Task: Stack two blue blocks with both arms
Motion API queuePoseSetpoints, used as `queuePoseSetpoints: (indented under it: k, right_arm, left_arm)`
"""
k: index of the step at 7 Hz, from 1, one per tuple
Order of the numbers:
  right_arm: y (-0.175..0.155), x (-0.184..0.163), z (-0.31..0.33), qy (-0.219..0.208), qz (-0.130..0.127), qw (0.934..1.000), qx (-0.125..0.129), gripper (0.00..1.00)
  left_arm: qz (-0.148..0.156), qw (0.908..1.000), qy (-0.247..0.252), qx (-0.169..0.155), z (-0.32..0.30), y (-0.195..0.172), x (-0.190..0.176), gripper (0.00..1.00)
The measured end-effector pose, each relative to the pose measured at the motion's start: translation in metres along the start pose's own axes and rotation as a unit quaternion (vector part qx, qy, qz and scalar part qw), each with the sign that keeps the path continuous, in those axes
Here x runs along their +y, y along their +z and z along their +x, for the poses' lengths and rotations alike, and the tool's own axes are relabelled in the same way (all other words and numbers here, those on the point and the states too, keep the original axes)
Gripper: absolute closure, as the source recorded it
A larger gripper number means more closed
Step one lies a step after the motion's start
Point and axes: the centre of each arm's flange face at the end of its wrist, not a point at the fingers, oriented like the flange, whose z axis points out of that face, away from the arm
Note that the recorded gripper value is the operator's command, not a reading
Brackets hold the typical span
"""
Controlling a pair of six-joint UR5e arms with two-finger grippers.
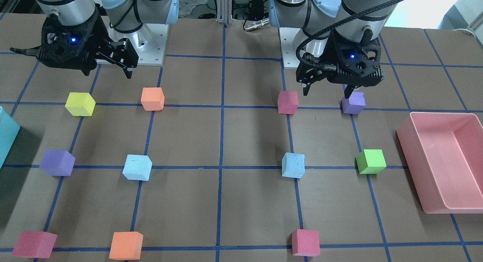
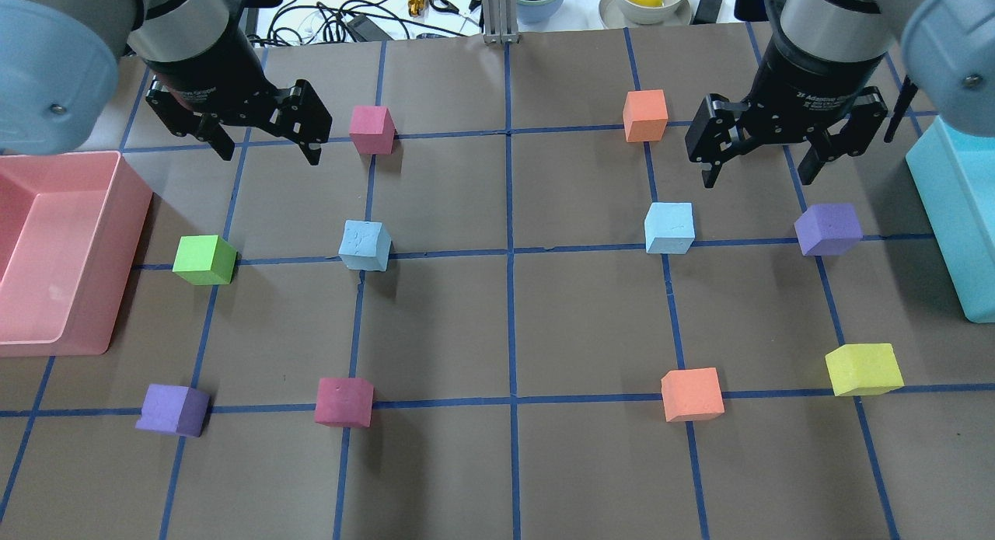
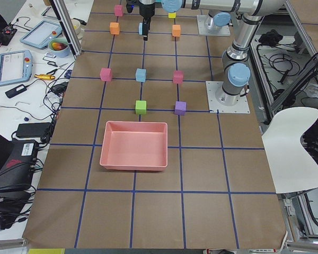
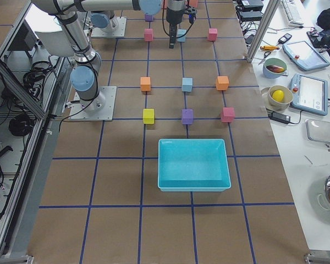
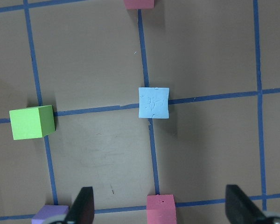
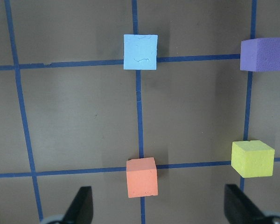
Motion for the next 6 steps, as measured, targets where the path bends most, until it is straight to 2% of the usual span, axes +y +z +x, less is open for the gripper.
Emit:
queuePoseSetpoints:
  k: [2,4,6]
  right_arm:
    - [0.035,-0.031,0.001,0.002,-0.026,0.9997,0.000,0.00]
    - [0.089,-0.087,0.000,0.005,-0.020,0.9998,-0.001,0.00]
    - [0.159,-0.138,0.001,0.010,-0.022,0.9997,-0.001,0.00]
  left_arm:
    - [-0.017,0.9998,0.000,-0.002,-0.002,0.027,-0.012,0.00]
    - [-0.031,0.9995,-0.001,-0.001,-0.001,0.089,-0.035,0.00]
    - [-0.045,0.9990,0.000,-0.001,0.000,0.160,-0.046,0.00]
